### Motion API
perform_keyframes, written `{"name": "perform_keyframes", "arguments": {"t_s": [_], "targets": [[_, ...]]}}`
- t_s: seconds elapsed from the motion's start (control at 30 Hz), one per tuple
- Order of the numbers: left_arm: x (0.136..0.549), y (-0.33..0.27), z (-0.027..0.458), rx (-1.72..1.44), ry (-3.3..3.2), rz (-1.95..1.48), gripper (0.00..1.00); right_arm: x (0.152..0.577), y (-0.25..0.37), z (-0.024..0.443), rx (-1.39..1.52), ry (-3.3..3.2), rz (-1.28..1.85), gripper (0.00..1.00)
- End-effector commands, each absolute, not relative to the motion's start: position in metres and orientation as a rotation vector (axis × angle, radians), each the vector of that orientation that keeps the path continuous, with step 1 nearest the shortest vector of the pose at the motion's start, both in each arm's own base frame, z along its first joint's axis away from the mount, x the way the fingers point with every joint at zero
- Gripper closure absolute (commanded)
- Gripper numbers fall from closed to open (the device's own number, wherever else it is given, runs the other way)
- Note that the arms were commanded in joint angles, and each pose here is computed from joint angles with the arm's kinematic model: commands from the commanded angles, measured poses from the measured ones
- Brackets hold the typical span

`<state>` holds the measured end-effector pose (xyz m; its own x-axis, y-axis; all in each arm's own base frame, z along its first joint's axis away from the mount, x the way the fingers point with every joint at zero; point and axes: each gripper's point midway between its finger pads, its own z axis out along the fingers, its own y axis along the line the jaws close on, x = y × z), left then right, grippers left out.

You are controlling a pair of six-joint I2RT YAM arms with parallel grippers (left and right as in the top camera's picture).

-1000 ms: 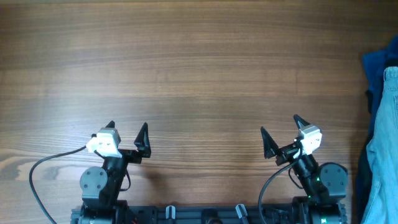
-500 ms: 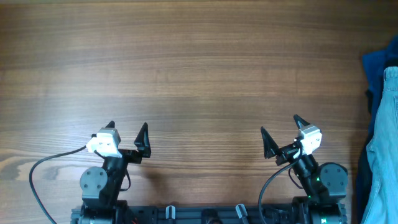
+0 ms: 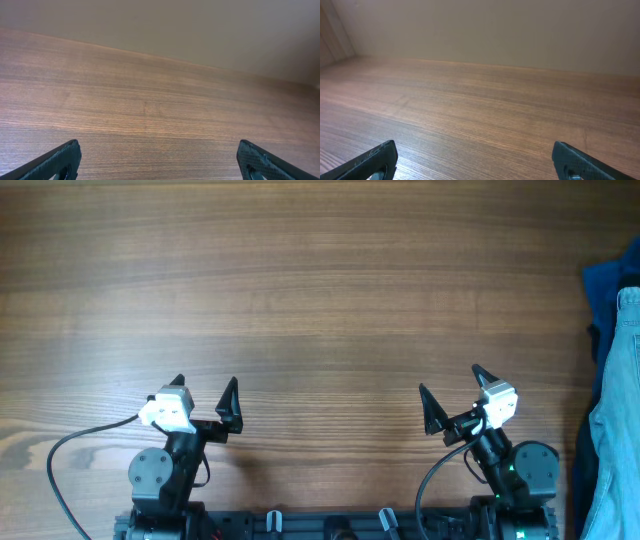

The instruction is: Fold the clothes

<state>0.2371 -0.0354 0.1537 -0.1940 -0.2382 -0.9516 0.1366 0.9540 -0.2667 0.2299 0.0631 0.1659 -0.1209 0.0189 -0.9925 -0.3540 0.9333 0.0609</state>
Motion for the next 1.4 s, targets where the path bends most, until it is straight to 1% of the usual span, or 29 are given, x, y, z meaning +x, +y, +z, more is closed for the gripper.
{"name": "perform_keyframes", "arguments": {"t_s": [0.0, 0.03, 0.13, 0.2, 0.23, 0.3, 0.37, 0.5, 0.6, 0.7, 0.8, 0.83, 0.93, 1.0, 1.03, 1.17, 1.23, 1.37], "targets": [[0.238, -0.034, 0.157, -0.085, 1.710, -0.335, 0.00, 0.230, 0.060, 0.170, -0.242, 1.653, 0.316, 0.00], [0.239, -0.034, 0.161, -0.082, 1.696, -0.336, 0.00, 0.230, 0.061, 0.173, -0.243, 1.640, 0.325, 0.01], [0.234, -0.053, 0.160, -0.006, 1.709, -0.435, 0.00, 0.223, 0.077, 0.171, -0.197, 1.671, 0.518, 0.00], [0.227, -0.071, 0.159, 0.078, 1.718, -0.530, 0.00, 0.221, 0.081, 0.171, -0.088, 1.695, 0.655, 0.00], [0.224, -0.079, 0.157, 0.114, 1.728, -0.573, 0.00, 0.222, 0.080, 0.172, 0.012, 1.706, 0.735, 0.01], [0.222, -0.082, 0.158, 0.132, 1.726, -0.593, 0.00, 0.222, 0.081, 0.177, 0.055, 1.690, 0.785, 0.00], [0.222, -0.082, 0.164, 0.135, 1.709, -0.591, 0.00, 0.219, 0.087, 0.199, -0.020, 1.605, 0.807, 0.01], [0.224, -0.070, 0.204, 0.055, 1.631, -0.553, 0.00, 0.209, 0.091, 0.255, -0.110, 1.422, 0.809, 0.01], [0.226, -0.062, 0.234, 0.019, 1.595, -0.519, 0.00, 0.211, 0.090, 0.272, -0.095, 1.436, 0.805, 0.00], [0.237, -0.056, 0.251, -0.021, 1.635, -0.488, 0.00, 0.229, 0.086, 0.278, -0.033, 1.532, 0.796, 0.00], [0.254, -0.057, 0.256, -0.041, 1.733, -0.489, 0.00, 0.250, 0.085, 0.274, 0.011, 1.666, 0.796, 0.01], [0.263, -0.058, 0.257, -0.054, 1.797, -0.489, 0.00, 0.262, 0.085, 0.267, 0.040, 1.766, 0.785, 0.00], [0.291, -0.060, 0.250, -0.101, 2.017, -0.486, 0.00, 0.292, 0.071, 0.238, 0.146, 2.082, 0.664, 0.01], [0.304, -0.061, 0.244, -0.130, 2.144, -0.482, 0.00, 0.306, 0.065, 0.225, 0.141, 2.264, 0.582, 0.01], [0.313, -0.061, 0.239, -0.156, 2.266, -0.474, 0.00, 0.317, 0.064, 0.221, 0.104, 2.384, 0.549, 0.00], [0.332, -0.062, 0.230, -0.198, 2.486, -0.456, 0.00, 0.356, 0.063, 0.216, 0.107, 2.575, 0.534, 0.00], [0.339, -0.063, 0.227, -0.171, 2.525, -0.442, 0.00, 0.374, 0.046, 0.211, 0.166, 2.606, 0.461, 0.00], [0.338, -0.065, 0.223, -0.175, 2.560, -0.455, 0.00, 0.401, -0.032, 0.202, 0.516, 2.609, 0.241, 0.02]]}}
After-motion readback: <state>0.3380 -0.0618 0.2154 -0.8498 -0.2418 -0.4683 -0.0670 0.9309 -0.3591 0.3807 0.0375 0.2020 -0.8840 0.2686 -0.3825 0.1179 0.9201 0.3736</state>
